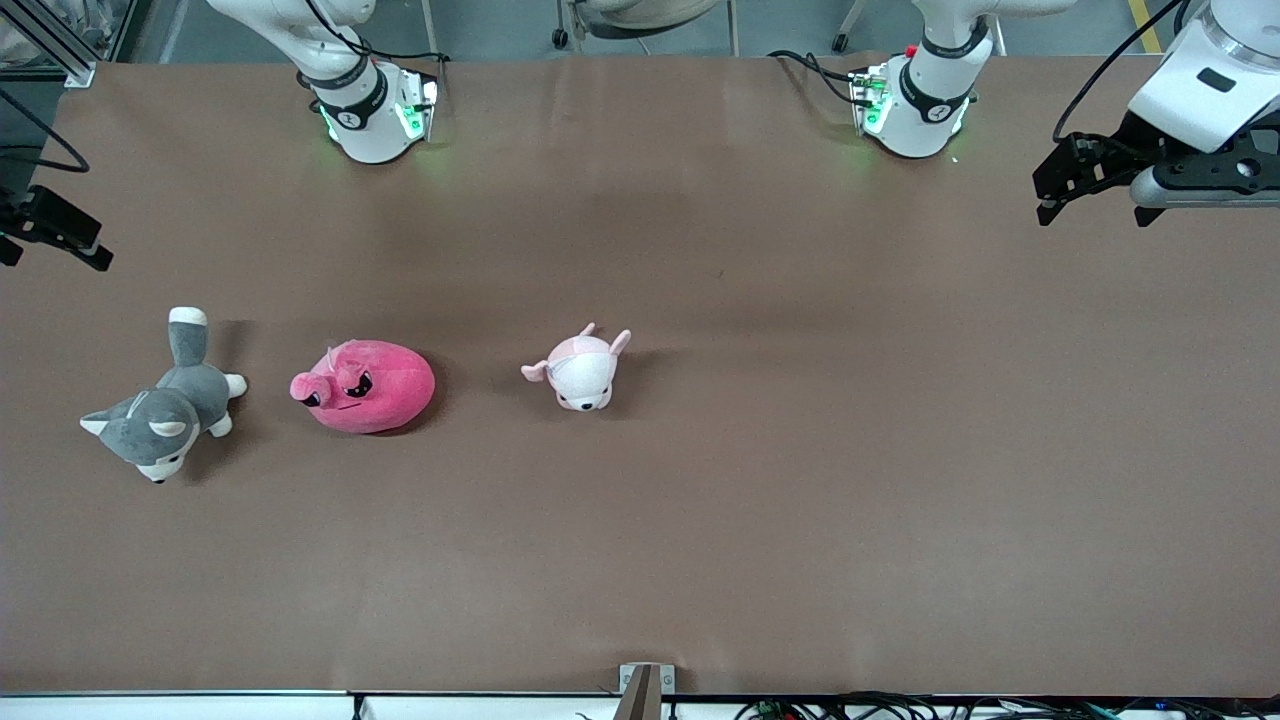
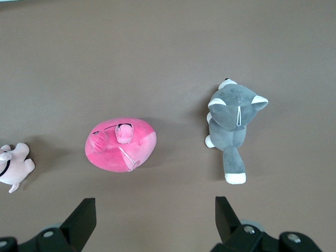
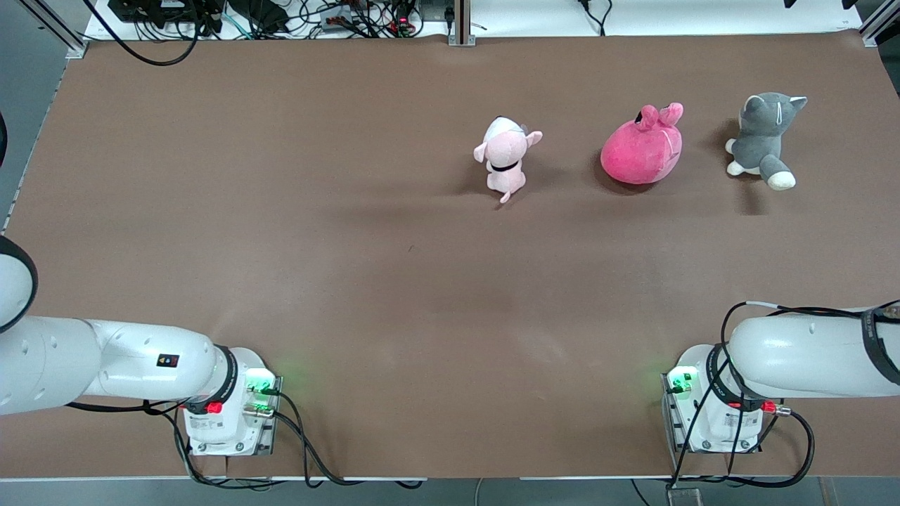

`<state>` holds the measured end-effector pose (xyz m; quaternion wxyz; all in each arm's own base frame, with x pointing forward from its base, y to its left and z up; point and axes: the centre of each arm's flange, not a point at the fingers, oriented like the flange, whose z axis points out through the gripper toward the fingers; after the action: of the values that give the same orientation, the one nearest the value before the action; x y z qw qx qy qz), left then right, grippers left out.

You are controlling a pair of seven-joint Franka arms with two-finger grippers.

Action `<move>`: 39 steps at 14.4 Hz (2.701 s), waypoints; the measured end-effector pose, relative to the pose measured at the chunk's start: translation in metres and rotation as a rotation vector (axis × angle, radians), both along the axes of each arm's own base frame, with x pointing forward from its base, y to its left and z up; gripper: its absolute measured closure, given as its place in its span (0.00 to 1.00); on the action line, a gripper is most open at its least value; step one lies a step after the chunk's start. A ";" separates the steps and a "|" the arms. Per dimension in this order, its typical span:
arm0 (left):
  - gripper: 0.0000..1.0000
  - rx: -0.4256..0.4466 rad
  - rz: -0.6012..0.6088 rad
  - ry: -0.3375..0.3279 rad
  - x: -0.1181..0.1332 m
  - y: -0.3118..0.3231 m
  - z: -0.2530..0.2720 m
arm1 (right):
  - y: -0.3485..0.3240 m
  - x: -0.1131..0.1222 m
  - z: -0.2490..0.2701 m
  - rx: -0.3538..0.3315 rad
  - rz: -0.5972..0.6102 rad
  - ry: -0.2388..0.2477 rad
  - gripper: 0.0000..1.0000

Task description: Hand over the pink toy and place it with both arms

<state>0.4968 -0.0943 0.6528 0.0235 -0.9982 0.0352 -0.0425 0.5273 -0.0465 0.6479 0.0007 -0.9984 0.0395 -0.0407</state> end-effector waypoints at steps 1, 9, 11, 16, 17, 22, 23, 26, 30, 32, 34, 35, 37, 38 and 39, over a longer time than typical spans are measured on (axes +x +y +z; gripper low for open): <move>0.00 0.000 0.000 0.000 0.000 0.000 0.000 | 0.000 -0.005 -0.002 -0.001 0.000 -0.005 0.00; 0.00 -0.004 0.019 -0.005 0.002 0.010 0.003 | 0.001 -0.015 -0.011 -0.003 -0.001 -0.004 0.00; 0.00 -0.004 0.020 -0.005 0.002 0.011 0.003 | 0.000 -0.016 -0.011 -0.003 -0.003 -0.003 0.00; 0.00 -0.004 0.020 -0.005 0.002 0.011 0.003 | -0.002 -0.016 -0.012 -0.005 -0.004 -0.002 0.00; 0.00 -0.004 0.020 -0.005 0.002 0.011 0.003 | -0.002 -0.016 -0.012 -0.006 -0.003 -0.002 0.00; 0.00 -0.004 0.021 -0.005 0.002 0.012 0.003 | -0.002 -0.016 -0.012 -0.013 -0.003 -0.001 0.00; 0.00 -0.004 0.021 -0.005 0.002 0.012 0.003 | -0.002 -0.016 -0.012 -0.013 -0.003 -0.001 0.00; 0.00 -0.004 0.021 -0.005 0.002 0.012 0.003 | -0.002 -0.016 -0.012 -0.014 0.000 -0.001 0.00; 0.00 -0.004 0.021 -0.005 0.002 0.012 0.003 | -0.003 -0.016 -0.012 -0.016 0.011 -0.001 0.00; 0.00 -0.004 0.021 -0.005 0.002 0.012 0.003 | -0.003 -0.016 -0.012 -0.021 0.012 -0.001 0.00; 0.00 -0.004 0.021 -0.005 0.002 0.012 0.003 | -0.004 -0.016 -0.012 -0.027 0.012 -0.002 0.00; 0.00 -0.004 0.021 -0.005 0.002 0.012 0.003 | -0.004 -0.016 -0.012 -0.028 0.013 -0.002 0.00; 0.00 -0.004 0.021 -0.005 0.002 0.012 0.003 | -0.004 -0.016 -0.012 -0.031 0.016 -0.002 0.00; 0.00 -0.004 0.021 -0.004 0.002 0.012 0.003 | -0.004 -0.016 -0.012 -0.032 0.016 -0.002 0.00; 0.00 -0.004 0.021 -0.003 0.002 0.012 0.002 | -0.004 -0.016 -0.012 -0.032 0.017 -0.002 0.00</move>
<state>0.4989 -0.0826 0.6553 0.0220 -0.9985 0.0243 -0.0440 0.5117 -0.0506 0.6363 -0.0151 -0.9985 0.0304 -0.0423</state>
